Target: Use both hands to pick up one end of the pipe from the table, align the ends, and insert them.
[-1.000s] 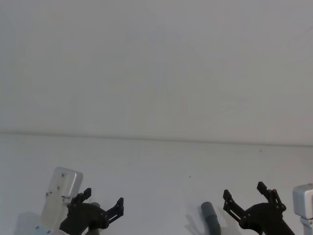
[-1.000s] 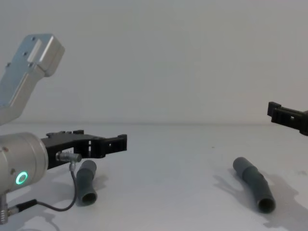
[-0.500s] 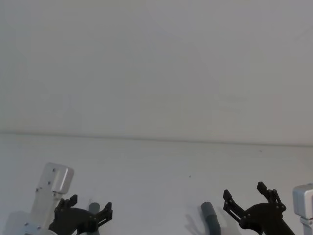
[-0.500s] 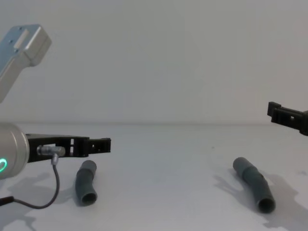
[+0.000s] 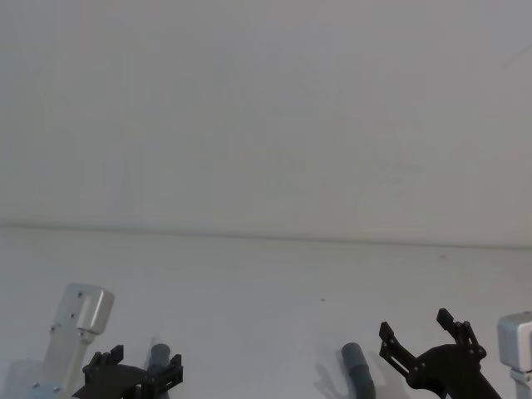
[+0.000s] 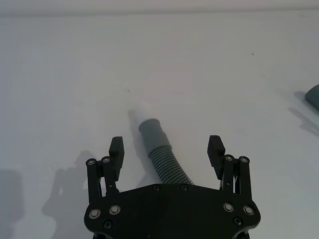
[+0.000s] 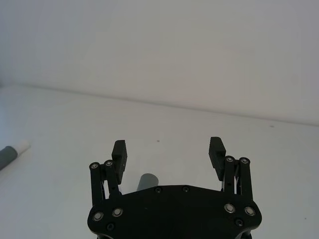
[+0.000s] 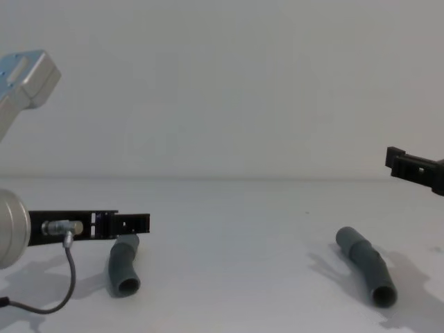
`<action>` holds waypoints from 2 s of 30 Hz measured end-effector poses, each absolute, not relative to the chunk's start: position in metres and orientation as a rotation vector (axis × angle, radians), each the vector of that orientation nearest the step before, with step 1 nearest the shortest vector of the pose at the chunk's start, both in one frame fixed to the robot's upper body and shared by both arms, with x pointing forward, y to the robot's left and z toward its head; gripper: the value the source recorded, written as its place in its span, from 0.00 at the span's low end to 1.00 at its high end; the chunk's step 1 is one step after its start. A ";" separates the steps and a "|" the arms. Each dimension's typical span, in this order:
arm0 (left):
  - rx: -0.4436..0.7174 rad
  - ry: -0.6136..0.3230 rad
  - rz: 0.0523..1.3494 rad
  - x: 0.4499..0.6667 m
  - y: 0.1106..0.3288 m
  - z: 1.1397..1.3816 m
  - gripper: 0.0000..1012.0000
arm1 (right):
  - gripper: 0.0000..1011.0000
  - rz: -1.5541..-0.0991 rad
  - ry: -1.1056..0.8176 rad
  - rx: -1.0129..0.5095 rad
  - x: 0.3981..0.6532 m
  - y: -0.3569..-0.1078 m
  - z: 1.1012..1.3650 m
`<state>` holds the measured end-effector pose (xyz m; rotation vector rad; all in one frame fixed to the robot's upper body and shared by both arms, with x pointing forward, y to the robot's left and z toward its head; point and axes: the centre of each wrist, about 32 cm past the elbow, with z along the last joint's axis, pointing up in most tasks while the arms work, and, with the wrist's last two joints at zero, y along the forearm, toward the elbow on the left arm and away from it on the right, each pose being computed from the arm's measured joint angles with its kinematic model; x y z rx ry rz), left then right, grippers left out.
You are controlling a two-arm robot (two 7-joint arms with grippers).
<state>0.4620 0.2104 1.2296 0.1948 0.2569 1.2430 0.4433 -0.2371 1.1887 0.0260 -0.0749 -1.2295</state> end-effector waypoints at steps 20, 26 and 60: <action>0.255 0.301 1.236 0.470 0.212 1.230 0.99 | 0.99 -1.230 -0.075 0.026 0.443 -0.237 1.189; 0.312 0.275 1.220 0.476 0.212 1.239 0.99 | 0.99 -1.229 -0.075 0.026 0.443 -0.237 1.189; 0.445 0.284 1.156 0.506 0.198 1.257 0.99 | 0.99 -1.229 -0.075 0.026 0.443 -0.237 1.189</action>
